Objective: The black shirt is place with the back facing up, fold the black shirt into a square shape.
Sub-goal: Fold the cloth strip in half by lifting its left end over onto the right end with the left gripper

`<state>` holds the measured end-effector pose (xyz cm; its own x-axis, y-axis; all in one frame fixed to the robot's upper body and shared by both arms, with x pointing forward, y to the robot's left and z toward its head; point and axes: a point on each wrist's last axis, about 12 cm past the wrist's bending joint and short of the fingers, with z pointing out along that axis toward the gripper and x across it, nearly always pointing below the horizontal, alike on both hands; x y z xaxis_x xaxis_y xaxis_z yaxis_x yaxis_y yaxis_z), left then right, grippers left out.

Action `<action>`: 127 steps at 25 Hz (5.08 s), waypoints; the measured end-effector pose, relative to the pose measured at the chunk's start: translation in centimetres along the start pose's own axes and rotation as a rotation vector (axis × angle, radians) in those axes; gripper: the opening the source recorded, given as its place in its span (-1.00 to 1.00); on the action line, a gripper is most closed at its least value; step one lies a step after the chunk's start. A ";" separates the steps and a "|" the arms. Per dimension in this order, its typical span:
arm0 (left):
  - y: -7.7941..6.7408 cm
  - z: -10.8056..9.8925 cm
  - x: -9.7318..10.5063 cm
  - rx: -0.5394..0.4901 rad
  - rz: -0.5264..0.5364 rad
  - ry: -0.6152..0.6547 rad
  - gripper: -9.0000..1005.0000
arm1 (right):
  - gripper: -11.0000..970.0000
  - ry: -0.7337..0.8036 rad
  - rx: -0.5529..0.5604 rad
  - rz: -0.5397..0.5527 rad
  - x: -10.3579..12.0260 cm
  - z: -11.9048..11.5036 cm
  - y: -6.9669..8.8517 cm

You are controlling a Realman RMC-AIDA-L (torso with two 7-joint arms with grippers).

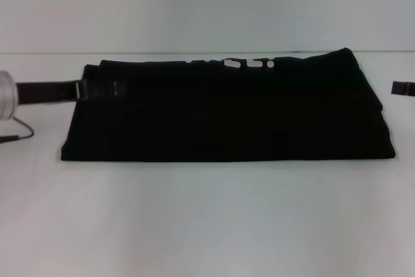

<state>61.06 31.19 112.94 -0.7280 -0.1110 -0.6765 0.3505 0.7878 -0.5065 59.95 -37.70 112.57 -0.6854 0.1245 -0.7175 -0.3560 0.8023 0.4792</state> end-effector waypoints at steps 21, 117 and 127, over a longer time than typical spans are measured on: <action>0.8 -2.4 4.0 0.045 -0.207 0.177 0.69 | 0.30 0.047 -0.071 0.041 0.3 0.0 0.8; 5.1 -0.5 5.8 -0.154 -0.973 -0.038 0.68 | 0.30 -0.039 -0.106 -0.035 -3.4 5.5 4.9; 4.6 0.2 5.3 -0.140 -0.918 -0.026 0.68 | 0.30 -0.040 -0.106 -0.039 -3.6 5.5 4.9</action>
<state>58.93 34.11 106.89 -0.6708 -0.7396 -0.0553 -0.4321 0.4503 -0.7813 64.15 -30.99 114.67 -0.6445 0.1196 -0.7552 -0.4482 0.7411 0.4999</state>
